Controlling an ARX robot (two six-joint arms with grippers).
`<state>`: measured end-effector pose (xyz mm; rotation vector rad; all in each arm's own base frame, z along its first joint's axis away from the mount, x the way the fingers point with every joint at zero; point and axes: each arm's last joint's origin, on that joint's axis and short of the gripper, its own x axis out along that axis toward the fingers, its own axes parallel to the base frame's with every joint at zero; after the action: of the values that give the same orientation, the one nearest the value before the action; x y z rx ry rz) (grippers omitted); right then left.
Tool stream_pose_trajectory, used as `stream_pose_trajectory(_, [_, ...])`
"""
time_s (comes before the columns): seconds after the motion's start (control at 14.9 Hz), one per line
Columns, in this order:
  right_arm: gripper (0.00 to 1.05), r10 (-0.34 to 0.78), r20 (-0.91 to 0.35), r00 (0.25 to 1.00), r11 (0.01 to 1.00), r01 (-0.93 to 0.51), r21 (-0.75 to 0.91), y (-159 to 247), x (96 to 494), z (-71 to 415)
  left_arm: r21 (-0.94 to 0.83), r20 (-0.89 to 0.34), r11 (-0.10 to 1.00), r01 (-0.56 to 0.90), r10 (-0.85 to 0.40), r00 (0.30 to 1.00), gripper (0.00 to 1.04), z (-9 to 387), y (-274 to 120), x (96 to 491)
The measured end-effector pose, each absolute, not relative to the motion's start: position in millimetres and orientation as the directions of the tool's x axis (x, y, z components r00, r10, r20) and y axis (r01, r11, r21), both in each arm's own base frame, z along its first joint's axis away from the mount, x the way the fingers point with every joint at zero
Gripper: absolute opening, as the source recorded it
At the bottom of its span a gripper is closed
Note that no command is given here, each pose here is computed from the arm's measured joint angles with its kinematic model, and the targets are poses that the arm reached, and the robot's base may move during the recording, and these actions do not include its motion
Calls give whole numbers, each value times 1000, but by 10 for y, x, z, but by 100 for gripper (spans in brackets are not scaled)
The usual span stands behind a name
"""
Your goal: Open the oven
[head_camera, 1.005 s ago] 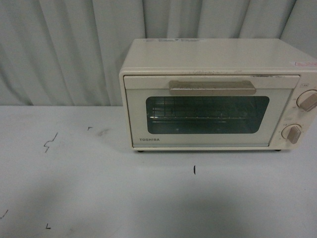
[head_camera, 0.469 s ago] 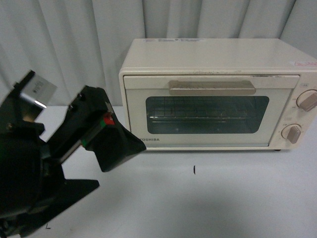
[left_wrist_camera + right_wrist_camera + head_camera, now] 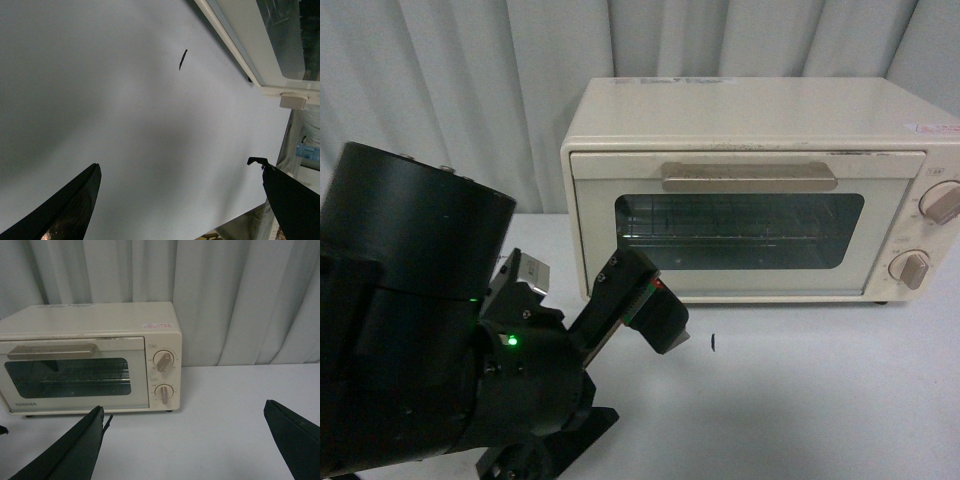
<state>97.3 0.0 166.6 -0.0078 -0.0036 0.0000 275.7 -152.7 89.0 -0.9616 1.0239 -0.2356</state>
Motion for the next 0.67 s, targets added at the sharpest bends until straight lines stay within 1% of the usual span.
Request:
stream_pose_trajectory(0.2, [98,0,4,1000,1000,0,-7,0,973,1666,-773,-623,561,-295,-584,520,98,769,-1683,2882])
stream_pose_trajectory(0.47, [98,0,4,1000,1000,0,-8,0,973,1666,-746,-659,575,-336,-562,500,98,566,-1781,2909])
stream_pose_trajectory(0.67, [98,0,4,1000,1000,0,-7,0,973,1666,-753,-648,561,-343,-544,534,98,529,-1729,2965])
